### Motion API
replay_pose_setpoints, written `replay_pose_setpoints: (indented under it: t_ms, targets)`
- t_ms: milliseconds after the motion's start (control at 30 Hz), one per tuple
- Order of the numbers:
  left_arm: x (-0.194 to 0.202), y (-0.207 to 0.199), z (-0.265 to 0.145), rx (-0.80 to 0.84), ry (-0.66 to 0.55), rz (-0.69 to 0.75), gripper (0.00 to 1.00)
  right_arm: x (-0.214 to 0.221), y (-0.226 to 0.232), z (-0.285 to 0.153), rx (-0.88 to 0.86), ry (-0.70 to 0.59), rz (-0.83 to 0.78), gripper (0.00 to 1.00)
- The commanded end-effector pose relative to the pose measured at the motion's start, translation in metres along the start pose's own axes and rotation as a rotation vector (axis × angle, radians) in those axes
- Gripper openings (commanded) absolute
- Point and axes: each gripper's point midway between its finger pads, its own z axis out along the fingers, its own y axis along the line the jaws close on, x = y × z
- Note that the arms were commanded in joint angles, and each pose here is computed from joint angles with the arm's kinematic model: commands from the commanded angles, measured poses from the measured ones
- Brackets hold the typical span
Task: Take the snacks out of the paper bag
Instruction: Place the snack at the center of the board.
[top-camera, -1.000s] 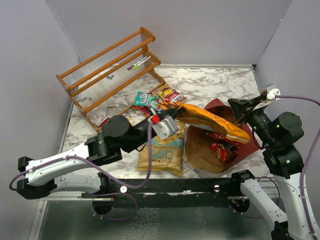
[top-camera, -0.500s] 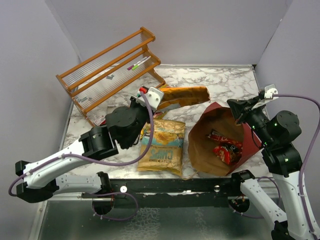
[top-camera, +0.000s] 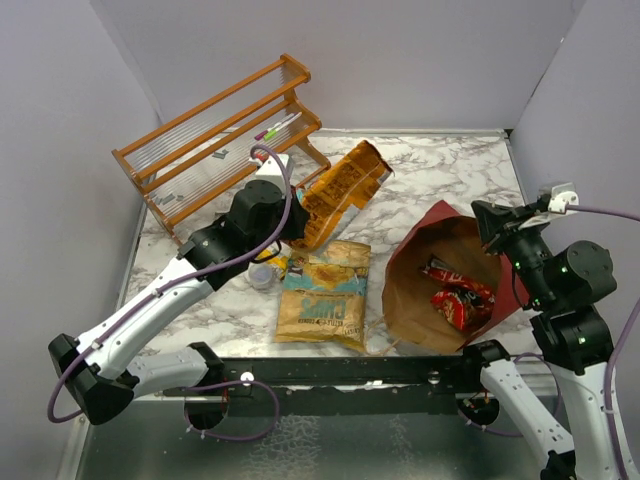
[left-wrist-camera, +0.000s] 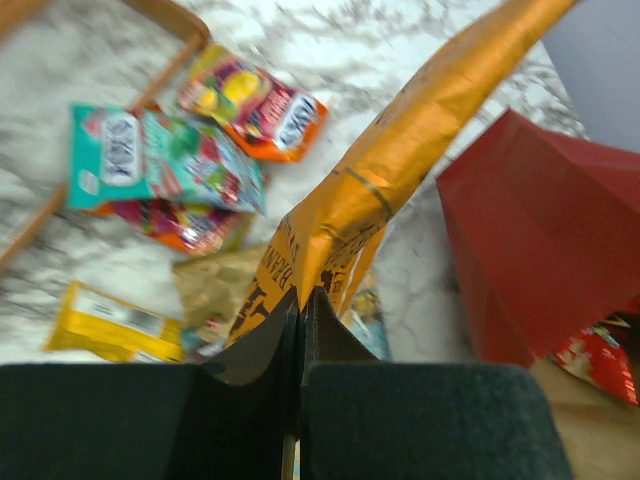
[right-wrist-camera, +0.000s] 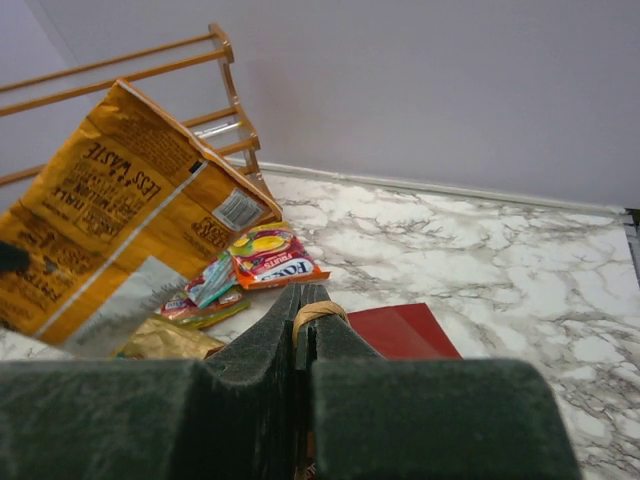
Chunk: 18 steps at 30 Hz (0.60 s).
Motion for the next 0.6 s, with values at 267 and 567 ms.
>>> replay_pose_setpoints:
  t_ms: [267,567]
  targets:
    - [0.036,-0.064,0.006,0.314,0.152,-0.519,0.00,-0.011,-0.015,-0.007,0.084,-0.063,-0.012,0.02]
    - [0.072,-0.057,0.008,0.307,0.220,-0.844,0.00,-0.011,-0.013,-0.009,0.075,-0.071,-0.017,0.02]
